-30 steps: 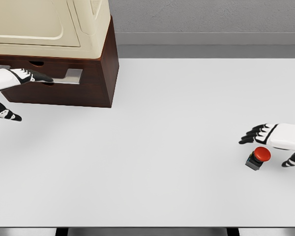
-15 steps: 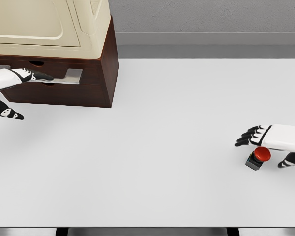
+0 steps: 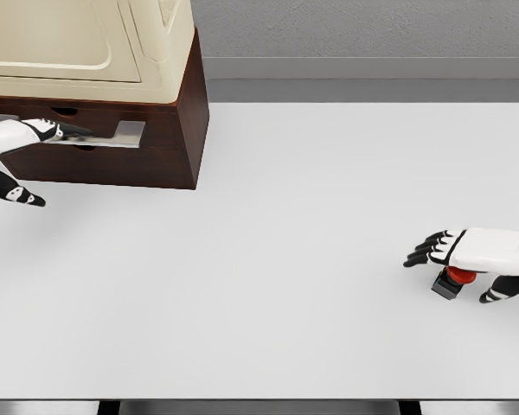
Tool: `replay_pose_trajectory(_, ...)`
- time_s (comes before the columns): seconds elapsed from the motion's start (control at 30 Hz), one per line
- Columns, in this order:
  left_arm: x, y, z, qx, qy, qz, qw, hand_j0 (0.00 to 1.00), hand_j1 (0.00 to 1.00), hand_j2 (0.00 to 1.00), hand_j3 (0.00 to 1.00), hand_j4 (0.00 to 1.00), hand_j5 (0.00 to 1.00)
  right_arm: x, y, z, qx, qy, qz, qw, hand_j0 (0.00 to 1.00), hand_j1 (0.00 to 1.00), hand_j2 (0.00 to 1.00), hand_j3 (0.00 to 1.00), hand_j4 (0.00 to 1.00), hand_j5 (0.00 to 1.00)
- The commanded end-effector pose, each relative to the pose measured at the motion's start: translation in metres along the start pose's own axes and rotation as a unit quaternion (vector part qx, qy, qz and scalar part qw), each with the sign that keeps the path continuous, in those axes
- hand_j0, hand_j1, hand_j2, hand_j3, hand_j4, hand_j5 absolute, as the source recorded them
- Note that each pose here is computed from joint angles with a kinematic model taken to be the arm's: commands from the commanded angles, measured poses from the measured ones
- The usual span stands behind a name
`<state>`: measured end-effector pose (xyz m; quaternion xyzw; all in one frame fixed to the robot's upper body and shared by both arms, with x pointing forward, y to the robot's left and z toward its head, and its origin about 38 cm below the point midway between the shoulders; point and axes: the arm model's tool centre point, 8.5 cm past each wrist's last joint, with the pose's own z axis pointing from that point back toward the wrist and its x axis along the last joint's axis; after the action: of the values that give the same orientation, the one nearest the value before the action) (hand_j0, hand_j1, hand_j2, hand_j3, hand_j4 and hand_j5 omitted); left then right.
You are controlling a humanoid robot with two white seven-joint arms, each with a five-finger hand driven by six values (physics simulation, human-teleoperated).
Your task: Open the cabinet drawer with left arm, and place a switch into the drawer with right arm
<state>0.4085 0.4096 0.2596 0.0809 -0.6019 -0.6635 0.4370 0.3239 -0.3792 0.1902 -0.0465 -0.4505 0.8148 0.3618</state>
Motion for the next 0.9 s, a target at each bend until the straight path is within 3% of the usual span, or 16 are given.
replay_pose_trajectory(0.0,-0.001,-0.001,-0.002,0.003,0.0,0.006,1.0,1.0,1.0,1.0,1.0,1.0,1.0,0.0,0.001,0.0,0.001,-0.001,-0.003,1.0,1.0,1.0,1.0,1.0,1.0,1.0)
replay_pose_trajectory(0.37,-0.012,-0.006,-0.002,0.007,0.01,0.018,0.9998,1.0,1.0,1.0,1.0,1.0,1.0,-0.009,0.003,0.005,0.007,0.014,-0.009,0.9998,0.99,0.99,0.99,0.99,0.99,0.99)
replay_pose_trajectory(0.53,-0.012,-0.006,-0.002,0.007,0.012,0.019,0.9997,1.0,1.0,1.0,1.0,1.0,1.0,-0.008,0.004,0.004,0.019,0.012,-0.007,0.9997,0.69,0.69,0.69,0.69,0.69,0.69)
replay_pose_trajectory(0.6,-0.015,-0.005,-0.001,0.009,0.016,0.02,0.9996,1.0,1.0,1.0,1.0,1.0,1.0,-0.008,0.004,0.005,0.021,0.013,-0.008,0.9997,0.61,0.61,0.61,0.61,0.61,0.61)
replay_pose_trajectory(0.67,-0.015,-0.006,-0.001,0.008,0.016,0.021,0.9996,1.0,1.0,1.0,1.0,1.0,1.0,-0.008,0.004,0.005,0.022,0.013,-0.008,0.9997,0.58,0.58,0.58,0.58,0.58,0.58)
replay_pose_trajectory(0.73,-0.015,-0.006,-0.001,0.008,0.016,0.021,0.9996,1.0,1.0,1.0,1.0,1.0,1.0,-0.008,0.006,0.004,0.03,0.012,-0.008,0.9995,0.45,0.45,0.45,0.45,0.45,0.45)
replay_pose_trajectory(0.87,-0.015,-0.006,-0.001,0.008,0.016,0.021,0.9996,0.9,0.9,0.9,0.9,0.9,0.9,-0.007,0.005,0.004,0.031,0.012,-0.006,0.9994,0.43,0.43,0.43,0.43,0.43,0.43)
